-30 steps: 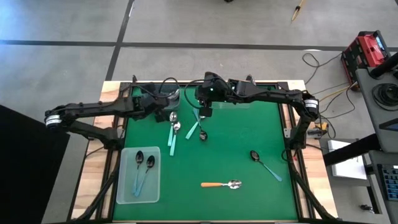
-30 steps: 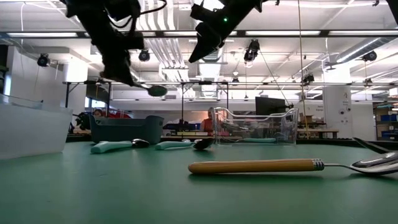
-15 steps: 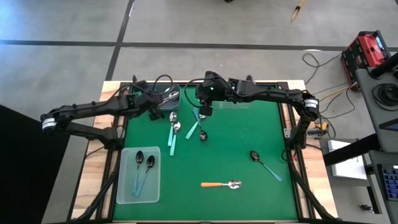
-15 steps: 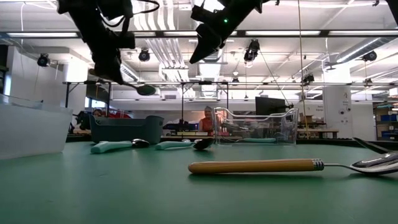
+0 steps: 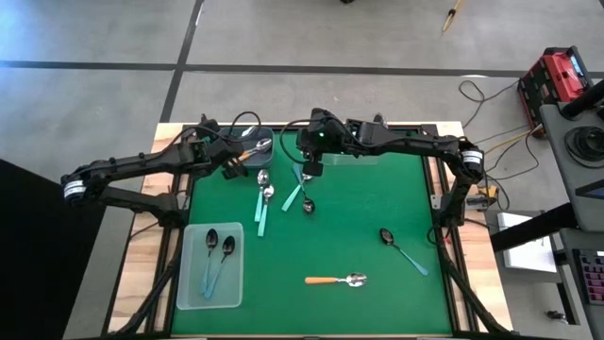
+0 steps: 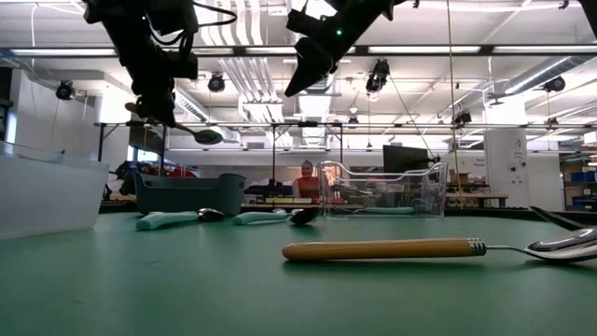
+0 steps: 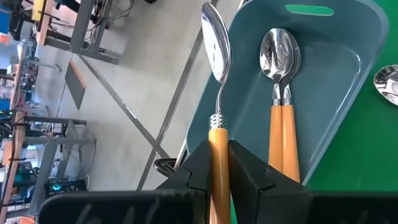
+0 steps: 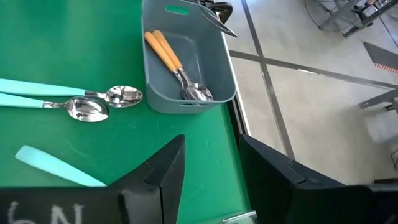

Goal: Sort silverware by color (type)
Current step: Put the yellow spoon into the gray bin

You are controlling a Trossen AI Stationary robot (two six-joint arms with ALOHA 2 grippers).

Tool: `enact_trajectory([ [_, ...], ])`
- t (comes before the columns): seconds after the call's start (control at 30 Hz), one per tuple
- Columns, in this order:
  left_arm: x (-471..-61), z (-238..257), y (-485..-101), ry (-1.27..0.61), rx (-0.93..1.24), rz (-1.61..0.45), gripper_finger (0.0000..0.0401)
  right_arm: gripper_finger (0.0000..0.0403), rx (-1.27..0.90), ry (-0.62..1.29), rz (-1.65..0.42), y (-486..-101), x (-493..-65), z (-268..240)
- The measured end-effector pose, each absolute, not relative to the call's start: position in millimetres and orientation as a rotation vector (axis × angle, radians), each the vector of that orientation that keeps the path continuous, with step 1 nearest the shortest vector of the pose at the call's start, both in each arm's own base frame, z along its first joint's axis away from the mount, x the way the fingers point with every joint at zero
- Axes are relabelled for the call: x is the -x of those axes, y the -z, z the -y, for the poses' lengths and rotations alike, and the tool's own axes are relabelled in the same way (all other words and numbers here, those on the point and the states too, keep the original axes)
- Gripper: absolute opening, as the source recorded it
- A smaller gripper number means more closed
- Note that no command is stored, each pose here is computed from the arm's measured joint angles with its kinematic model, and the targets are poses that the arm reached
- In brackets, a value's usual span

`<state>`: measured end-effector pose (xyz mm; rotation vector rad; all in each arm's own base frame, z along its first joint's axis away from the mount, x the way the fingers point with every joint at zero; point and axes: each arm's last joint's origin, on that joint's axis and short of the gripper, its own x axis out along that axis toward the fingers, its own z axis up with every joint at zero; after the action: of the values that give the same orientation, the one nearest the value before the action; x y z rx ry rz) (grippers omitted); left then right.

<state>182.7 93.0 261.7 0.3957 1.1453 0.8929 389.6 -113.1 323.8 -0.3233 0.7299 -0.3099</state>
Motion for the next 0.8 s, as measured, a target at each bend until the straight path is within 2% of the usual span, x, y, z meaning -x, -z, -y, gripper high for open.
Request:
enact_trajectory([
  [0.8, -186.0, -95.8, -259.9, -0.914, -0.388, -1.092, 0.0016, 0.0144, 0.320, 0.315, -0.736, -322.1, -388.7, 115.6],
])
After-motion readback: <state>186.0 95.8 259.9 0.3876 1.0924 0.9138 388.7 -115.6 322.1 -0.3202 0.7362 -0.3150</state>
